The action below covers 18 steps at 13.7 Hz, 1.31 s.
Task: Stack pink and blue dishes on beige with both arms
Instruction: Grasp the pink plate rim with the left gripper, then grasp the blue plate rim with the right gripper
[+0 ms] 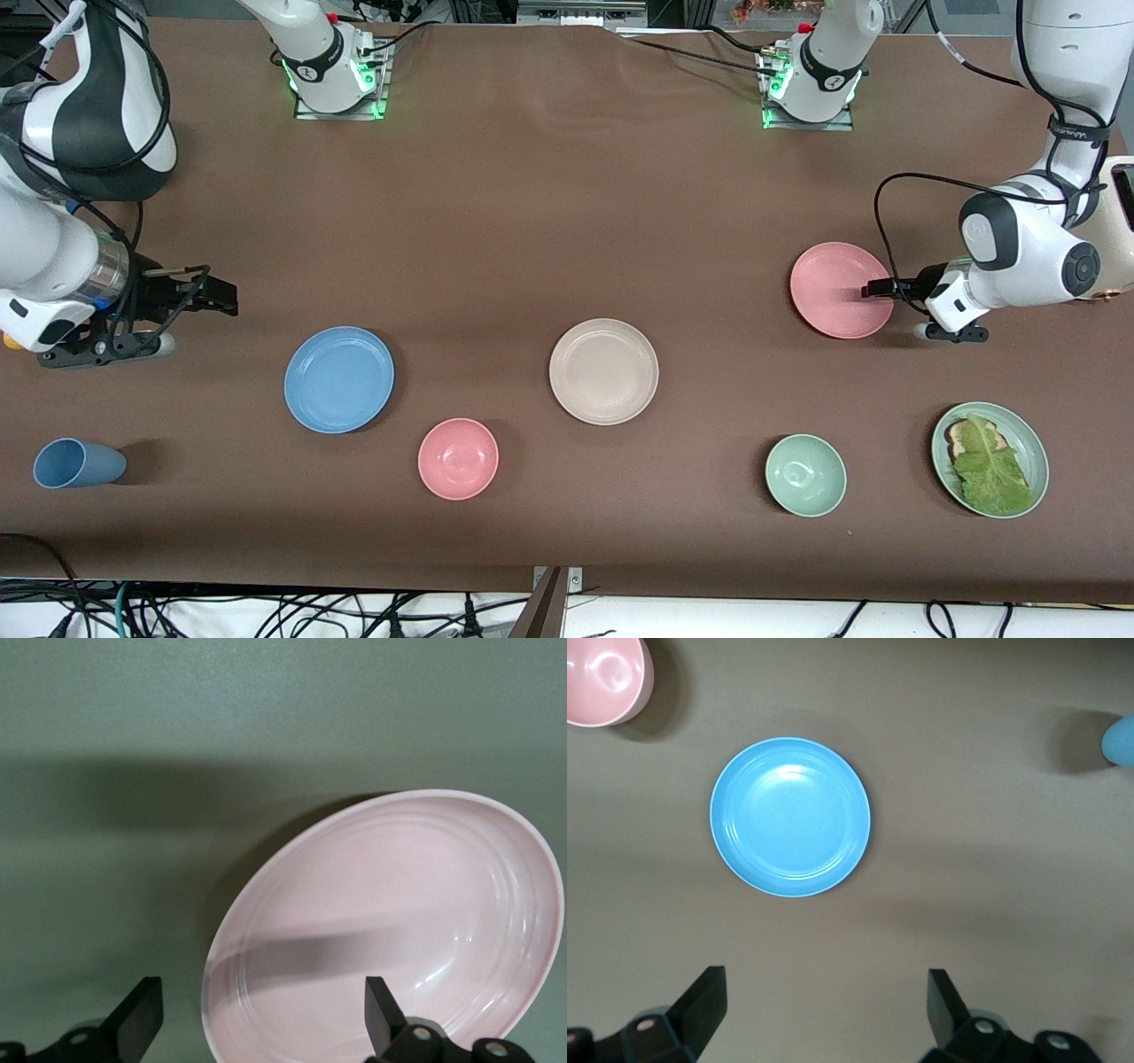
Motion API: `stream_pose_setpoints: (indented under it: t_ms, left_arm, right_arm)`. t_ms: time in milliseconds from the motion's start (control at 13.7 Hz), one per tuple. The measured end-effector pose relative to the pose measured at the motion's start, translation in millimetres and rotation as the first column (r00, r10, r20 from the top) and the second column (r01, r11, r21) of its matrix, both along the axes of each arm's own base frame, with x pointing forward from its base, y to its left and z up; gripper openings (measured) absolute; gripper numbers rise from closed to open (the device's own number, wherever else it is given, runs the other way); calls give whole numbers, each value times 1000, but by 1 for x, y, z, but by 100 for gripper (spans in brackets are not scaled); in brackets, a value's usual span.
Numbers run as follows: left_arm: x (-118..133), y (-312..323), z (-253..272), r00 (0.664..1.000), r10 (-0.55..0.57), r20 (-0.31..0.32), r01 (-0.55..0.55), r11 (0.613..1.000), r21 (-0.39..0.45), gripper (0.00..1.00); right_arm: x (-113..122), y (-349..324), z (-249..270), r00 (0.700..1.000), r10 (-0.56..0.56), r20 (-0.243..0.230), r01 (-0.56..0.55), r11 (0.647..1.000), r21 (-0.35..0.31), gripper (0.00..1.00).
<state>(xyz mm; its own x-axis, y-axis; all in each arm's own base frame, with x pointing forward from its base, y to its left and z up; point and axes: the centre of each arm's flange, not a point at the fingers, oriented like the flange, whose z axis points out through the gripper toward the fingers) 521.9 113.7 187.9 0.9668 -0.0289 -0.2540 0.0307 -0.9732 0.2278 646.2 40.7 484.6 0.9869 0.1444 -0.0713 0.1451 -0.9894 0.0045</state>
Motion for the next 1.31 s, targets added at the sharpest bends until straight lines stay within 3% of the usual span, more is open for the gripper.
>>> stream_pose_setpoints:
  t_ms: [219,438,1022,1314]
  left_arm:
    - [1,-5,0,1000,-23,5,23,1000,-7,100]
    - [2,-7,-1,996,-62,58,68,993,-93,100]
    - [-2,3,-3,988,-127,93,137,983,-119,100]
    - [-2,4,-3,987,-129,98,140,983,-116,58]
  right_arm:
    - [1,-3,-2,1000,-4,6,4,1000,0,100]
    - [10,-11,-24,1000,-17,-6,17,1000,-1,100]
    - [56,-2,-167,999,-5,43,5,1000,6,100]
    - [60,-4,-215,999,-9,42,9,1000,6,100]
